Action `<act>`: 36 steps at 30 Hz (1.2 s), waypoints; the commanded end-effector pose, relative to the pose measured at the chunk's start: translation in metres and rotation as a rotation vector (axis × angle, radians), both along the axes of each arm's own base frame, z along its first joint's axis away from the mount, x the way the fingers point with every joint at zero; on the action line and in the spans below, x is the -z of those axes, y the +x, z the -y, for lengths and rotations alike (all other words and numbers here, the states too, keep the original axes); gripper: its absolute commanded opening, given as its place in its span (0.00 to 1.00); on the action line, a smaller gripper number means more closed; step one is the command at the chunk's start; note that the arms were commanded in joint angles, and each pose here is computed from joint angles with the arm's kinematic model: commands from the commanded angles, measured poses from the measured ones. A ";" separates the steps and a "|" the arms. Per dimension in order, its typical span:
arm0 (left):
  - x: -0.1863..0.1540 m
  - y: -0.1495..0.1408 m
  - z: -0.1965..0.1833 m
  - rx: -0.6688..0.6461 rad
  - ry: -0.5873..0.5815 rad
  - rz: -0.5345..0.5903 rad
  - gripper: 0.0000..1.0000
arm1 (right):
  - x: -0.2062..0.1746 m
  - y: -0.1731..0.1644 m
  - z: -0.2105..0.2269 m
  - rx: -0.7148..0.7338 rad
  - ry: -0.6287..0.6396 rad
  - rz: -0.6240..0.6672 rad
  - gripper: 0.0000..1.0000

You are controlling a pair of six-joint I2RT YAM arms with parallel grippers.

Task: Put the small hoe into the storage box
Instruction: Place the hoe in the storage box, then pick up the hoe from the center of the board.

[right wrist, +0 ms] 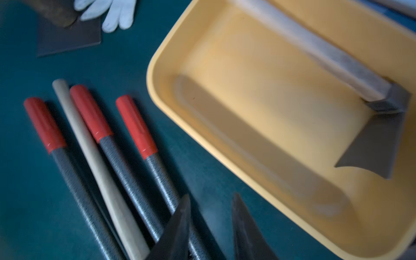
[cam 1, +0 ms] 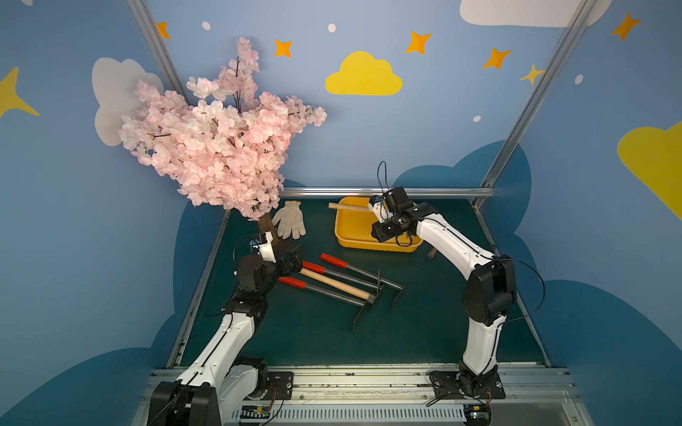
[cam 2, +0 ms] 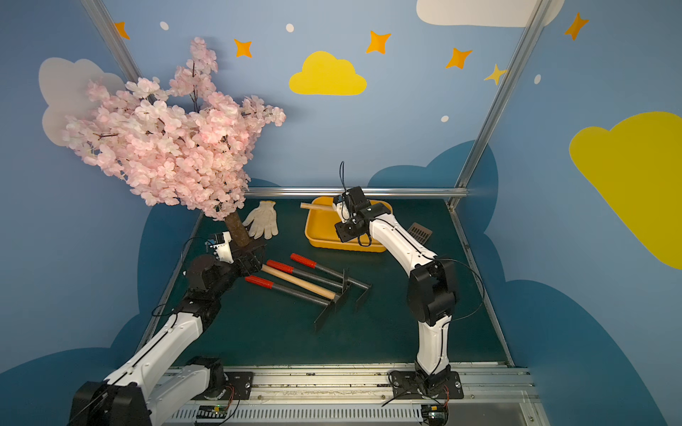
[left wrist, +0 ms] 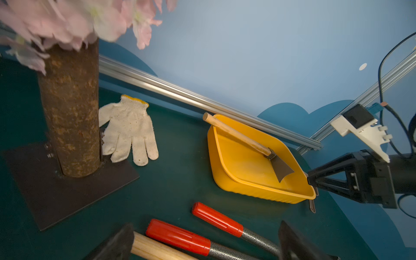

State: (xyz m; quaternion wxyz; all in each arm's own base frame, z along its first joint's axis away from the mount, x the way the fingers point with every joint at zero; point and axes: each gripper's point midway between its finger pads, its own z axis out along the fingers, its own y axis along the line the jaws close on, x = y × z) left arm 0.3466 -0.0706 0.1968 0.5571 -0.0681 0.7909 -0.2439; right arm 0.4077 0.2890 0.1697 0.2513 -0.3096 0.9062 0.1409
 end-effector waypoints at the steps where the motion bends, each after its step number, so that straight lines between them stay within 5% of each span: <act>1: 0.003 0.001 0.003 0.017 -0.017 -0.003 1.00 | -0.003 -0.040 -0.018 -0.165 0.020 -0.056 0.31; 16: -0.001 -0.003 -0.002 0.034 -0.087 0.006 1.00 | 0.071 -0.076 -0.049 -0.382 -0.227 -0.115 0.30; 36: 0.000 -0.001 -0.004 0.036 -0.090 0.003 1.00 | 0.125 -0.061 -0.037 -0.361 -0.400 -0.125 0.31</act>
